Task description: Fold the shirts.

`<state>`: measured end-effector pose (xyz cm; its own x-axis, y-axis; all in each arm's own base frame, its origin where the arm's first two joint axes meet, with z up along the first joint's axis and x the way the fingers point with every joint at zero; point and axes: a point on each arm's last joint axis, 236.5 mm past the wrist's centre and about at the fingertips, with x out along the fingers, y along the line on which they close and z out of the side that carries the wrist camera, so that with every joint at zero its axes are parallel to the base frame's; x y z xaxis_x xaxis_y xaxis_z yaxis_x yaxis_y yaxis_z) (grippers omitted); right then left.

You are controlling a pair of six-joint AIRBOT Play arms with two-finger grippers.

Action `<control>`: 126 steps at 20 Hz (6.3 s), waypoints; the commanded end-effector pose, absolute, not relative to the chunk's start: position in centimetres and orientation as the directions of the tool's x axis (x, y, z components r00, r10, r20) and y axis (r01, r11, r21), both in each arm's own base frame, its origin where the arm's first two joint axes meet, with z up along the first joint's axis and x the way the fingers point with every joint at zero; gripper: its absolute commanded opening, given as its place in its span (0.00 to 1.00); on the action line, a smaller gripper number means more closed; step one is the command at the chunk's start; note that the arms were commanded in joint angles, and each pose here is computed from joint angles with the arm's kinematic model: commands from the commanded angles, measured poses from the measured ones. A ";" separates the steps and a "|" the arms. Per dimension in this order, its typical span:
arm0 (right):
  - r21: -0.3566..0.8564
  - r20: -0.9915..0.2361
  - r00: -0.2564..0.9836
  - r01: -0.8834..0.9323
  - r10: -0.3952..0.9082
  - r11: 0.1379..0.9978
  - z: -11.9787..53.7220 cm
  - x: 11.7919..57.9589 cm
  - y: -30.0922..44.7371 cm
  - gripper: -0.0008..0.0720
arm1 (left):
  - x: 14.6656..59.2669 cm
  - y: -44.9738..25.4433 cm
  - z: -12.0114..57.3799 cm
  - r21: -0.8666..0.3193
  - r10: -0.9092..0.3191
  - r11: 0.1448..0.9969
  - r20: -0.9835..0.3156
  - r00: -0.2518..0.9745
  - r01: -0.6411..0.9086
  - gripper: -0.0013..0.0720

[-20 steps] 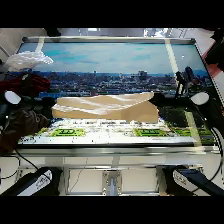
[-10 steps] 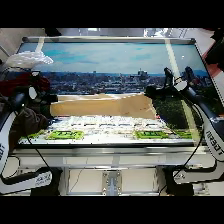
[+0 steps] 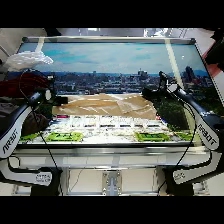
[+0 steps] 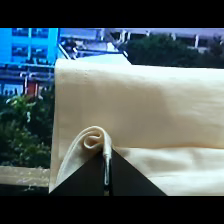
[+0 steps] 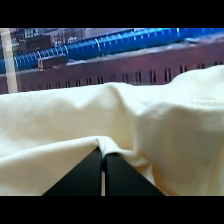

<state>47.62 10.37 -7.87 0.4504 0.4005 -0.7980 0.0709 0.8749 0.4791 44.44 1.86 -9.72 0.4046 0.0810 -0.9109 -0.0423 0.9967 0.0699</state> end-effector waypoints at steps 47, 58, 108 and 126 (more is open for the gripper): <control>0.779 -0.627 0.164 0.138 0.761 0.612 -10.0 41.9 13.2 0.04 | 51.5 -18.4 3.2 0.106 -0.088 0.904 -0.902 0.424 0.414 0.97; 0.772 -0.622 0.116 -0.072 0.774 0.631 2.6 38.9 13.7 0.04 | 45.0 -26.5 -3.4 -0.244 -0.320 0.846 -0.944 0.083 0.474 0.03; 0.546 -0.837 -0.007 -0.071 0.547 0.835 -6.6 44.1 22.7 0.70 | 48.3 -11.3 11.3 -0.257 -0.389 0.904 -0.826 0.408 0.341 0.03; 0.865 -0.503 -0.022 -0.021 0.864 0.502 -6.7 43.9 34.8 0.50 | 48.3 -11.2 11.2 -0.246 -0.383 0.904 -0.829 0.408 0.349 0.03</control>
<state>43.62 32.95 -8.11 -0.0335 0.8327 -0.5527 0.0067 0.5532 0.8330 48.28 -11.24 11.22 0.4073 -0.3845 -0.8284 0.3503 0.9035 -0.2471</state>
